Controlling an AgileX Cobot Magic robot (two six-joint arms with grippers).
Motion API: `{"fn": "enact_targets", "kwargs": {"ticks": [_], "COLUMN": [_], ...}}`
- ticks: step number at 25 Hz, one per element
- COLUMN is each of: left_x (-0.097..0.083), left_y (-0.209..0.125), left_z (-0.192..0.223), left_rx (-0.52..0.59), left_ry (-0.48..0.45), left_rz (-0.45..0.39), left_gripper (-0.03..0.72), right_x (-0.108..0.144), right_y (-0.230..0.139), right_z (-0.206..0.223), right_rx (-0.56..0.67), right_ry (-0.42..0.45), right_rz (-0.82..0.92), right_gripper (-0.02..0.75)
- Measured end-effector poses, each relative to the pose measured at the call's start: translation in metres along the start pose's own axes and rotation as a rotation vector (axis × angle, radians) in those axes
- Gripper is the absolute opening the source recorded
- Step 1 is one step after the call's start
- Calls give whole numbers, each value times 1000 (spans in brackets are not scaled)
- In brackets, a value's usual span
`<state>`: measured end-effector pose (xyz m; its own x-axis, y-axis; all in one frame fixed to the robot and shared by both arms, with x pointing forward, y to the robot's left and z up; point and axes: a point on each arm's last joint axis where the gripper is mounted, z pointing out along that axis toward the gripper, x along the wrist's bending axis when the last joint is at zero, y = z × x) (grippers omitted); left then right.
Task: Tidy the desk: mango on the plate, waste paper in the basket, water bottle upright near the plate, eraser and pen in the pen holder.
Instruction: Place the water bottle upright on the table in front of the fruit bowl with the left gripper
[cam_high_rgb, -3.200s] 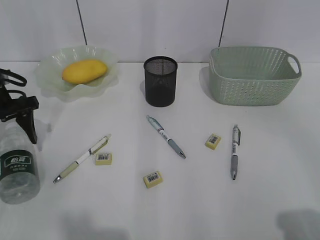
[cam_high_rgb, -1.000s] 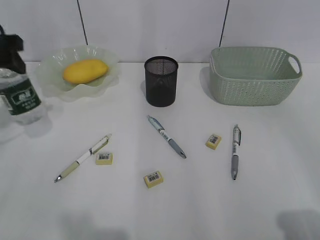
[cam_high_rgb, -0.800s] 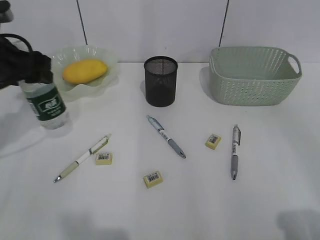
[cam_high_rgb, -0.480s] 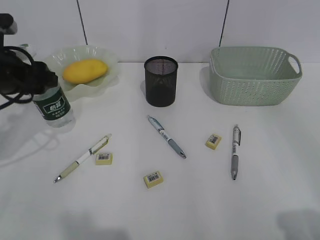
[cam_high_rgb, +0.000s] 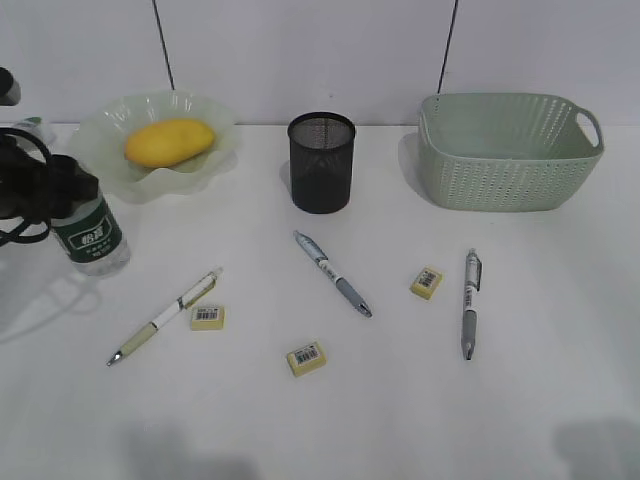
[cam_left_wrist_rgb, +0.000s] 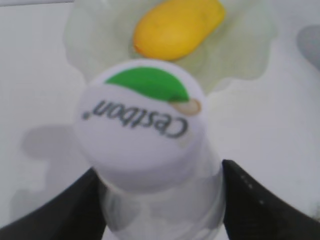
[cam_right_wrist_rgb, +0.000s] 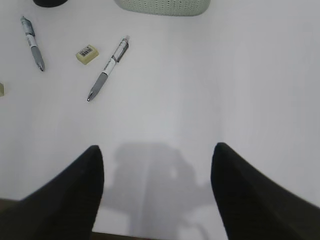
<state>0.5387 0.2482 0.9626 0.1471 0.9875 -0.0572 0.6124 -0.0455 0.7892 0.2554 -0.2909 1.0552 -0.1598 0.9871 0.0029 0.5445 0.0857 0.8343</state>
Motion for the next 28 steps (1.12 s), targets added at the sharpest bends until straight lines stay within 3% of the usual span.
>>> {"fn": "enact_targets", "kwargs": {"ticks": [14,21,28], "left_x": [8,9,8], "left_y": [-4,-7,-6], "left_z": [10,13,10], "left_rx": [20,38,31], "left_ry": [16,18,18], "left_rz": [18,17,18], "left_gripper": [485,586,601], "right_x": [0,0,0], "right_y": [0,0,0], "right_z": [0,0,0], "right_rx": [0,0,0], "right_ry": [0,0,-1], "right_rz": [1,1,0], "right_gripper": [529,529,529]}}
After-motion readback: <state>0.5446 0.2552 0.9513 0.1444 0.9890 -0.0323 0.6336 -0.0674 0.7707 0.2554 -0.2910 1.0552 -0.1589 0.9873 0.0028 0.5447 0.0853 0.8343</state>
